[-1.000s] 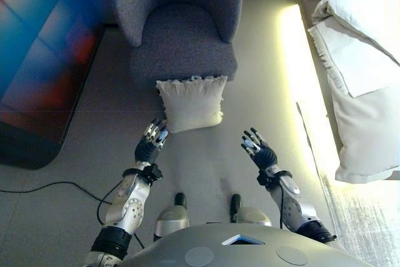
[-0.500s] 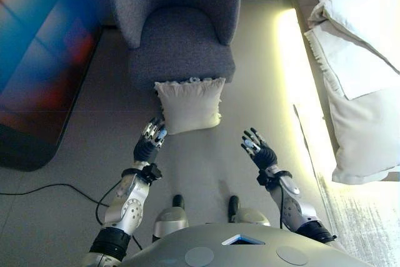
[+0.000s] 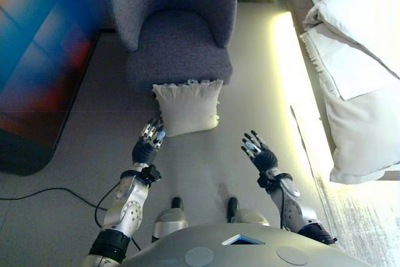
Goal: Pick up the cushion and take it to the sofa
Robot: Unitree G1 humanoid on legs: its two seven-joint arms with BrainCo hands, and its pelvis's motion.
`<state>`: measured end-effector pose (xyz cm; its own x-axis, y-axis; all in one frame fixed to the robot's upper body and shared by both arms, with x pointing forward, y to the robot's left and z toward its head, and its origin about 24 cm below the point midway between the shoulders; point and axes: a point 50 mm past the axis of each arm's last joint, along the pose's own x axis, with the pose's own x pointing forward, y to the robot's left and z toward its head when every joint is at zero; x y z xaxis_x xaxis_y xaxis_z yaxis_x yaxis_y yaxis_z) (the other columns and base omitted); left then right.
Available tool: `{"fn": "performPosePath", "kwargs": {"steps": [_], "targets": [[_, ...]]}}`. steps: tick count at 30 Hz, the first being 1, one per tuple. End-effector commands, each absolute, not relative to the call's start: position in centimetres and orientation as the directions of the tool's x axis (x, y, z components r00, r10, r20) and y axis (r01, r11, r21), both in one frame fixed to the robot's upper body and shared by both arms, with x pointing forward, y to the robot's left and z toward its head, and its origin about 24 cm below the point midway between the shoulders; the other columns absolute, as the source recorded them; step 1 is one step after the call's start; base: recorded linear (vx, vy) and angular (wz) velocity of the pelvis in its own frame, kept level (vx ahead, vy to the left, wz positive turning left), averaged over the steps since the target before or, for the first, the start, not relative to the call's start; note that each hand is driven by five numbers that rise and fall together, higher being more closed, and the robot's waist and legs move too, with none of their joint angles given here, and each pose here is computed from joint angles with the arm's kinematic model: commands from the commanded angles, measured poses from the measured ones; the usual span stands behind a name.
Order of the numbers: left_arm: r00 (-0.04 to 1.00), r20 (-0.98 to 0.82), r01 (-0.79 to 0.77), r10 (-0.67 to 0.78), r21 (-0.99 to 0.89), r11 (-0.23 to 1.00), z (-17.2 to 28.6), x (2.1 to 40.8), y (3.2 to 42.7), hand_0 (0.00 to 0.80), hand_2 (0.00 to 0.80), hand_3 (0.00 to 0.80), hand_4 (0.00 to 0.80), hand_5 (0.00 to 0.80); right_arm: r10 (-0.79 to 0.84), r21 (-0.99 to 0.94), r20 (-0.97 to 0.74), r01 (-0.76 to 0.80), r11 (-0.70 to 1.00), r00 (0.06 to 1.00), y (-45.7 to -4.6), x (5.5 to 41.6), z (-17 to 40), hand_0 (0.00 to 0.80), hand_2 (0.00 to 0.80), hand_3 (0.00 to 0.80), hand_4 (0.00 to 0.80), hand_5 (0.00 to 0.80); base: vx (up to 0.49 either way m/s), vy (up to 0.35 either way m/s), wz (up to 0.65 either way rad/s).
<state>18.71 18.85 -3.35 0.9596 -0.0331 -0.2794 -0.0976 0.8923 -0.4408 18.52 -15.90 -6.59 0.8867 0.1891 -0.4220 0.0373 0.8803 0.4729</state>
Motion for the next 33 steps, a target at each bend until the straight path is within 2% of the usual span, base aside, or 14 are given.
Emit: {"fn": "performPosePath", "kwargs": {"steps": [1, 7, 9, 14, 21, 29, 33], "targets": [[0.988, -0.156, -0.062, -0.009, -0.443, 0.894, -1.2, 20.3, 19.6, 0.0, 0.0, 0.0, 0.0, 0.0, 0.193, 0.503, -0.302, -0.016, 0.864, 0.934, -15.3, 21.1, -4.3, 0.0, 0.0, 0.0, 0.0, 0.0, -0.006, 0.16, -0.12], [0.983, -0.178, -0.038, -0.044, -0.435, 0.9, -1.3, 20.9, 19.9, 0.0, 0.0, 0.0, 0.0, 0.0, 0.14, 0.516, -0.299, 0.037, 0.856, 0.944, -15.1, 20.5, -4.5, 0.0, 0.0, 0.0, 0.0, 0.0, 0.014, 0.213, 0.14], [0.982, -0.179, -0.018, -0.067, -0.434, 0.901, -1.3, 21.1, 19.8, 0.0, 0.0, 0.0, 0.0, 0.0, 0.131, 0.514, -0.31, 0.05, 0.856, 0.942, -15.3, 20.1, -4.7, 0.0, 0.0, 0.0, 0.0, 0.0, 0.13, 0.086, 0.78], [0.978, -0.189, 0.002, -0.093, -0.435, 0.9, -1.1, 21.2, 19.4, 0.0, 0.0, 0.0, 0.0, 0.0, 0.113, 0.51, -0.337, 0.081, 0.856, 0.935, -16.0, 19.1, -5.3, 0.0, 0.0, 0.0, 0.0, 0.0, 0.265, -0.1, 0.48], [0.969, -0.199, 0.047, -0.145, -0.428, 0.903, -1.6, 20.5, 18.9, 0.0, 0.0, 0.0, 0.0, 0.0, 0.106, 0.525, -0.343, 0.097, 0.846, 0.933, -16.8, 20.3, -5.0, 0.0, 0.0, 0.0, 0.0, 0.0, 0.387, -0.108, 0.4], [0.962, -0.255, -0.03, -0.103, -0.47, 0.882, -2.7, 18.9, 18.7, 0.0, 0.0, 0.0, 0.0, 0.0, 0.13, 0.487, -0.392, 0.086, 0.869, 0.911, -16.7, 19.0, -5.7, 0.0, 0.0, 0.0, 0.0, 0.0, 0.466, -0.099, -0.21], [0.973, -0.213, -0.028, -0.087, -0.485, 0.874, -1.7, 20.0, 18.2, 0.0, 0.0, 0.0, 0.0, 0.0, 0.169, 0.475, -0.367, 0.028, 0.879, 0.915, -16.9, 18.9, -5.2, 0.0, 0.0, 0.0, 0.0, 0.0, 0.402, -0.177, 0.05]]}}
